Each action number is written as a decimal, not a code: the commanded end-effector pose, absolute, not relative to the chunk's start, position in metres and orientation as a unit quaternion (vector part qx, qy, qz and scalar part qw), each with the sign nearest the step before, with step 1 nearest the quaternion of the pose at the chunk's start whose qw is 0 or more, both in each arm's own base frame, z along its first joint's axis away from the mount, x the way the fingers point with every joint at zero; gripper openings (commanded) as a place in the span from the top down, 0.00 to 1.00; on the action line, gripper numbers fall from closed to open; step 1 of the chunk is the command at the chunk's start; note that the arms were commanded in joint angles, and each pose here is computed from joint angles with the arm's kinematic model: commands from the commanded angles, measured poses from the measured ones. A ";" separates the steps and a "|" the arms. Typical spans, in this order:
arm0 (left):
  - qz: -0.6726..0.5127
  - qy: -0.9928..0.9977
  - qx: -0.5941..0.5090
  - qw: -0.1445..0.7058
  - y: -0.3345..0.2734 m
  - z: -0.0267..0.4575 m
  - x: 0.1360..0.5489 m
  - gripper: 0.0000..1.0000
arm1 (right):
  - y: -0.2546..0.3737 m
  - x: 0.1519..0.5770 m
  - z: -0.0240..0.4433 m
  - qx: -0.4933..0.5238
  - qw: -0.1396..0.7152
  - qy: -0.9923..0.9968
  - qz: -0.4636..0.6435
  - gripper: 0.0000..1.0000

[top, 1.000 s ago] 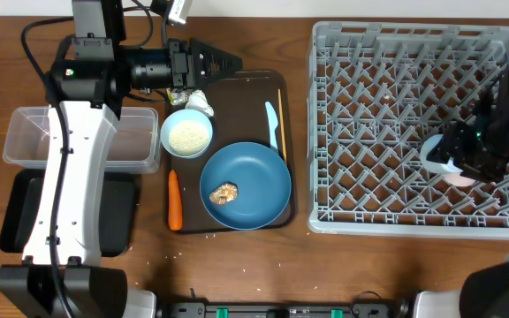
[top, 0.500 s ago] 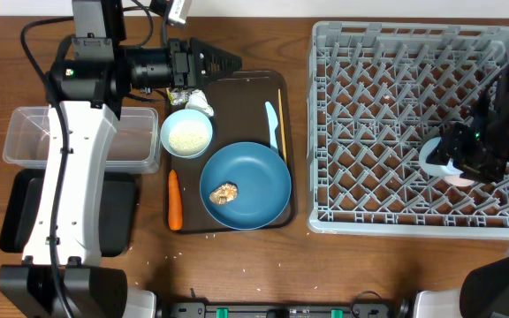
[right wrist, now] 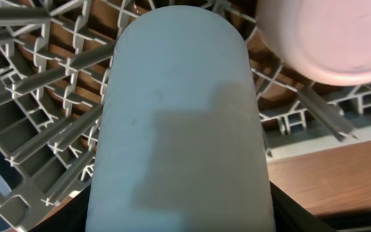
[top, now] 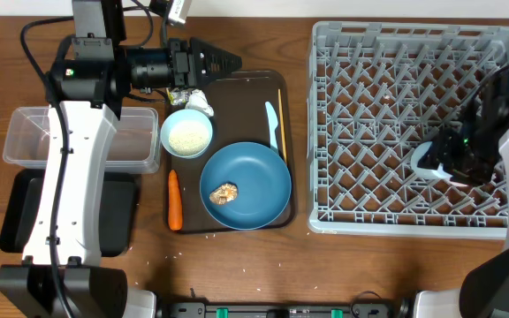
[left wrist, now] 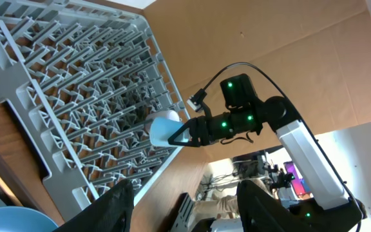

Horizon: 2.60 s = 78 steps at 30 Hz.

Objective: Sort waste into correct bins and load items into the dishwasher rack

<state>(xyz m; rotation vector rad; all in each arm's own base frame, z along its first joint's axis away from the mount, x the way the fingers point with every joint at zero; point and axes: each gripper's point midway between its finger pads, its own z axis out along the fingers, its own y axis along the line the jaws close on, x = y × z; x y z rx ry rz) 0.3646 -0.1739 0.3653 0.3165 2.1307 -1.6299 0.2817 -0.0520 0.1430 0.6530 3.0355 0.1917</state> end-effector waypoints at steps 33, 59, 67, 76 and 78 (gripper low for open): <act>-0.274 0.941 0.027 0.196 -0.118 0.254 0.367 0.35 | 0.054 0.357 0.314 -0.009 0.315 0.917 0.244 0.01; -0.028 0.998 -0.053 0.000 -0.073 0.133 0.280 0.48 | 0.120 0.370 0.277 -0.024 0.266 0.942 0.205 0.29; -0.009 0.999 -0.041 -0.015 -0.078 0.107 0.268 0.48 | 0.120 0.371 0.277 -0.024 0.268 0.941 0.205 0.28; -0.018 0.999 -0.042 0.012 -0.079 0.053 0.275 0.50 | 0.120 0.370 0.276 -0.023 0.265 0.942 0.205 0.28; -0.021 0.999 -0.042 0.021 -0.080 0.046 0.277 0.55 | 0.120 0.370 0.276 -0.024 0.265 0.942 0.205 0.28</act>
